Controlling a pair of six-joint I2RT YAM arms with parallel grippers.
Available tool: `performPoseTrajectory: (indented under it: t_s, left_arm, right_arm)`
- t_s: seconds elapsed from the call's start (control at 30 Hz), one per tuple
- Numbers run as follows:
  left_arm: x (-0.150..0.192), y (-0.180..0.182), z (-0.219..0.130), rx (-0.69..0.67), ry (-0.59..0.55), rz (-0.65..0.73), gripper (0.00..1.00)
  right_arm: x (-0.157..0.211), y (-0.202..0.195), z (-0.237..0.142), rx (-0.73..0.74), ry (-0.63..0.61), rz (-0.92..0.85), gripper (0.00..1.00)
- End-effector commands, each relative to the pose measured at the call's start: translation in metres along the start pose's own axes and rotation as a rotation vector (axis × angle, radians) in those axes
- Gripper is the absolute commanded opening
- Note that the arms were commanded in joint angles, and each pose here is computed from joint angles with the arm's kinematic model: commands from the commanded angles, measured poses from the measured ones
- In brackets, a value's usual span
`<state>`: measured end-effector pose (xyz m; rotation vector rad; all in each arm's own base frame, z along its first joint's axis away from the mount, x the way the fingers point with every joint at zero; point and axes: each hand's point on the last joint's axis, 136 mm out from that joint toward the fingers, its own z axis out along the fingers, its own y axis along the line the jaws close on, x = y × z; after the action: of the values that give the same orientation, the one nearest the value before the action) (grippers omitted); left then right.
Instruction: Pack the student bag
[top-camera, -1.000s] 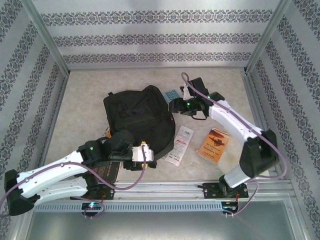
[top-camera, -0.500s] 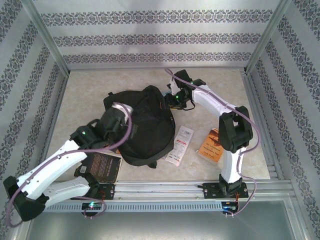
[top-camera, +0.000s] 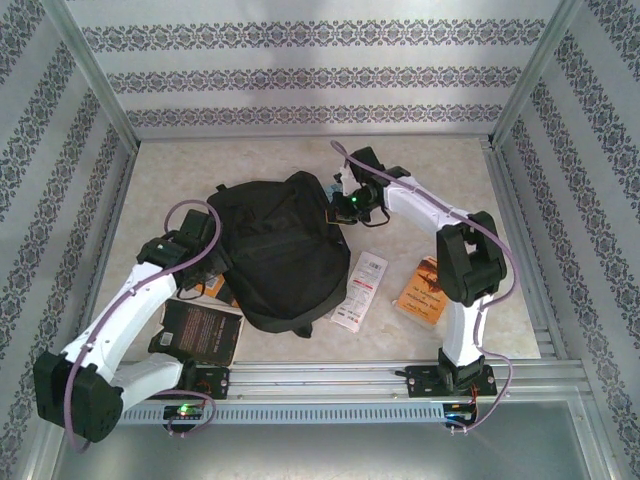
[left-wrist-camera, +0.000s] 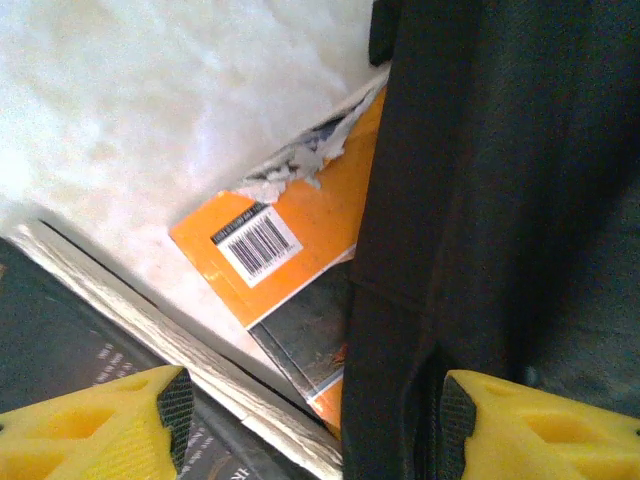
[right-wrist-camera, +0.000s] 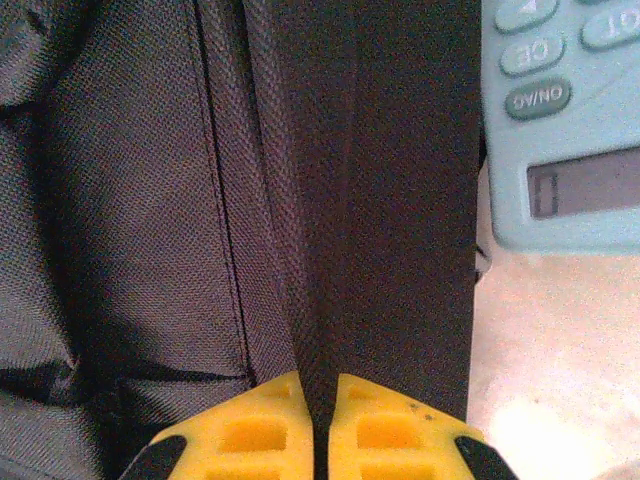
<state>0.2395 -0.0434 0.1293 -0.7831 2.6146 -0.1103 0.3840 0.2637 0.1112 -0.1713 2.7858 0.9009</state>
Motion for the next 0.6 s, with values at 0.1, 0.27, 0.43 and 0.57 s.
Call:
performPoseTrajectory:
  t_s: [0.1,0.27,0.43,0.57]
  left_arm:
    - [-0.026,-0.056,0.012,0.177,-0.014,-0.006,0.66]
    - [-0.068,-0.055,0.001,0.031,-0.126,0.122,0.66]
    - [-0.094,-0.065,-0.008,-0.009,-0.185,0.209,0.67]
    - [-0.097,-0.083,-0.026,0.03,-0.196,0.258,0.66]
  right_arm:
    - [-0.008,0.039,-0.033,-0.278,-0.143,0.08,0.01]
    - [-0.005,0.051,-0.05,-0.407,-0.205,0.128,0.0]
    - [-0.003,0.056,-0.064,-0.509,-0.285,0.212,0.0]
    - [-0.005,0.051,-0.075,-0.506,-0.389,0.237,0.0]
